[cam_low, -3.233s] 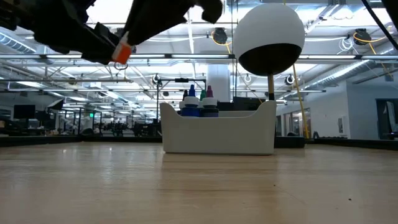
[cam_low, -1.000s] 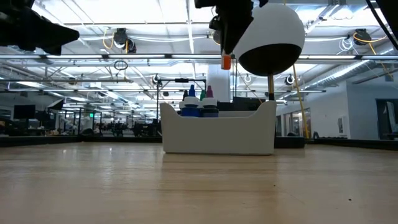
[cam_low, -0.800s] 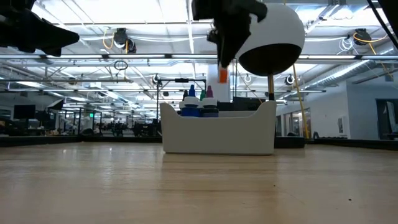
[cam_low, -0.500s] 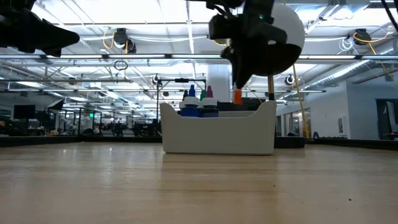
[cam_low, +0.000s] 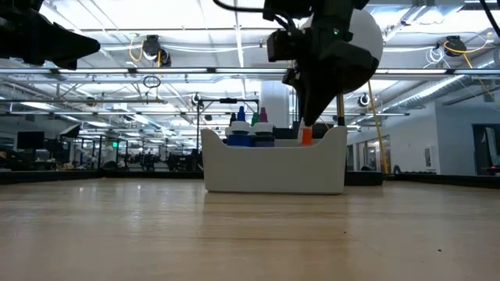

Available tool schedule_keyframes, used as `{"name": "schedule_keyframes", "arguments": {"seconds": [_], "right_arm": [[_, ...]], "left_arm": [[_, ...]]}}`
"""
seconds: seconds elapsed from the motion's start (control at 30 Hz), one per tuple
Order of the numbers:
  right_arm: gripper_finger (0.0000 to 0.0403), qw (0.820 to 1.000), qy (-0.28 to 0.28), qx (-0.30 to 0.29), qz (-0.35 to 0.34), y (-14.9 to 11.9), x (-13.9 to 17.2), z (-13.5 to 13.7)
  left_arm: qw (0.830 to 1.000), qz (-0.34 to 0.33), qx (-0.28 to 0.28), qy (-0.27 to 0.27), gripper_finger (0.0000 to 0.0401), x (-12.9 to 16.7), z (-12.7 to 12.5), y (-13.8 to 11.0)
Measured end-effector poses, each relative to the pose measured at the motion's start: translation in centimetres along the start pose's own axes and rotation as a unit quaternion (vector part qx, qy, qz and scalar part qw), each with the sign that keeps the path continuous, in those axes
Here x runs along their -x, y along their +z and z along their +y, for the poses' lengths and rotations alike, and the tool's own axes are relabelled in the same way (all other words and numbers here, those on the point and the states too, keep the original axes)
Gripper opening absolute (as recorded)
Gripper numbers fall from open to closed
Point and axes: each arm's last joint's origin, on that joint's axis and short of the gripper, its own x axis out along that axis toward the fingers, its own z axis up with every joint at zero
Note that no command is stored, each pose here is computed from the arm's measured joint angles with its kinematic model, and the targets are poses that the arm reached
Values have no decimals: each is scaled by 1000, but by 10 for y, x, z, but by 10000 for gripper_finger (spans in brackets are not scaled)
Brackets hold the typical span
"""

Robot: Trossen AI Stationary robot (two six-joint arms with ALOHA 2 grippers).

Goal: Pick & Place food coloring
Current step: Put the small orange food coloring bottle into the gray bin

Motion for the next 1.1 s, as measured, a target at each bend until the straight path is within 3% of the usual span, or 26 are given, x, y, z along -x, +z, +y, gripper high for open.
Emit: {"name": "schedule_keyframes", "arguments": {"seconds": [0.43, 1.1], "right_arm": [[45, 999, 28, 10, 18, 7, -17, 35], [45, 998, 45, 18, 44, 11, -52, 37]], "left_arm": [[1000, 1, 0, 0, 47, 0, 0, 0], [1000, 1, 2, 0, 47, 0, 0, 0]]}}
